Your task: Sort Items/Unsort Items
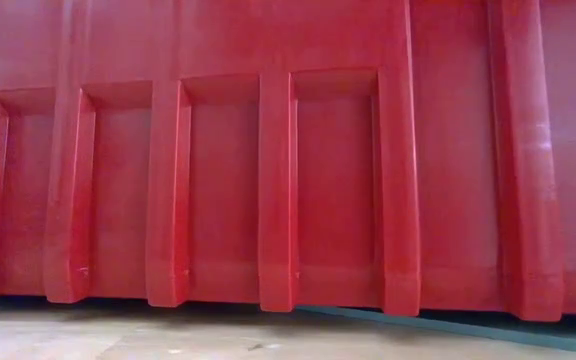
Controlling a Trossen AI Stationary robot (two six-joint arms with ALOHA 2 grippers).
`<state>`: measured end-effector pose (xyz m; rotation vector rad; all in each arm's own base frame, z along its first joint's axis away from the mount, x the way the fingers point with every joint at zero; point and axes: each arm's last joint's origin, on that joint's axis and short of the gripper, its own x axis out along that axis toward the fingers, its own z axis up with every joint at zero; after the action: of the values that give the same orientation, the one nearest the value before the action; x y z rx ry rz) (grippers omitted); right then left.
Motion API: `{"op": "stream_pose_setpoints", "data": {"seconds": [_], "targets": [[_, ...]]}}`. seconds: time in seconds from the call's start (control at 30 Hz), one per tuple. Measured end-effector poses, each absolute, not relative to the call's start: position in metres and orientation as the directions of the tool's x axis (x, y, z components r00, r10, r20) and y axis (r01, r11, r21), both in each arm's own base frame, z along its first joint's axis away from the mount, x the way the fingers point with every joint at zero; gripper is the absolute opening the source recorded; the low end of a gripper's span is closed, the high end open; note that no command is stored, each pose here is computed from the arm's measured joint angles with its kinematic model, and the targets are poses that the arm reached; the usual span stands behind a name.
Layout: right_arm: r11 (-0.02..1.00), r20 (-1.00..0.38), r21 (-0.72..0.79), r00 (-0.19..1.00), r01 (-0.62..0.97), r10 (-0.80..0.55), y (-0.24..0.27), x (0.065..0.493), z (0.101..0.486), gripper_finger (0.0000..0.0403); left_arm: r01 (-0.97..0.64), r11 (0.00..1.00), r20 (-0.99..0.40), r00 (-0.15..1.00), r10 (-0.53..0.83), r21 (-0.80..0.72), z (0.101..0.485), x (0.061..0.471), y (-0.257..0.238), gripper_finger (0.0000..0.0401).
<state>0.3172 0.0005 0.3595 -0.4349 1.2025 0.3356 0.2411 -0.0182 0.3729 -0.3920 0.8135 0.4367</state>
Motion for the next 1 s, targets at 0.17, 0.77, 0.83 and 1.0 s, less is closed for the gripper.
{"op": "stream_pose_setpoints", "data": {"seconds": [0.17, 0.77, 0.83, 1.0], "targets": [[0.802, -0.978, -0.117, 0.208, -0.586, 0.008, 0.003, 0.341, 0.333, 0.0172, -0.528, 0.829, -0.76, 0.611, 0.221, -0.183, 0.373, 0.241, -0.021, 0.0], [0.739, -0.969, -0.201, 0.24, -0.644, -0.054, 0.0, 0.348, 0.345, 0.0172, -0.506, 0.845, -0.759, 0.615, 0.212, -0.174, 0.373, 0.24, -0.026, 0.0], [0.738, -0.977, -0.178, 0.206, -0.651, -0.054, 0.0, 0.347, 0.336, 0.0172, -0.506, 0.845, -0.759, 0.615, 0.212, -0.174, 0.373, 0.241, -0.026, 0.0], [0.757, -0.969, -0.199, 0.238, -0.622, -0.059, 0.0, 0.355, 0.317, 0.0172, -0.511, 0.843, -0.757, 0.615, 0.222, -0.167, 0.373, 0.24, -0.026, 0.0]]}}
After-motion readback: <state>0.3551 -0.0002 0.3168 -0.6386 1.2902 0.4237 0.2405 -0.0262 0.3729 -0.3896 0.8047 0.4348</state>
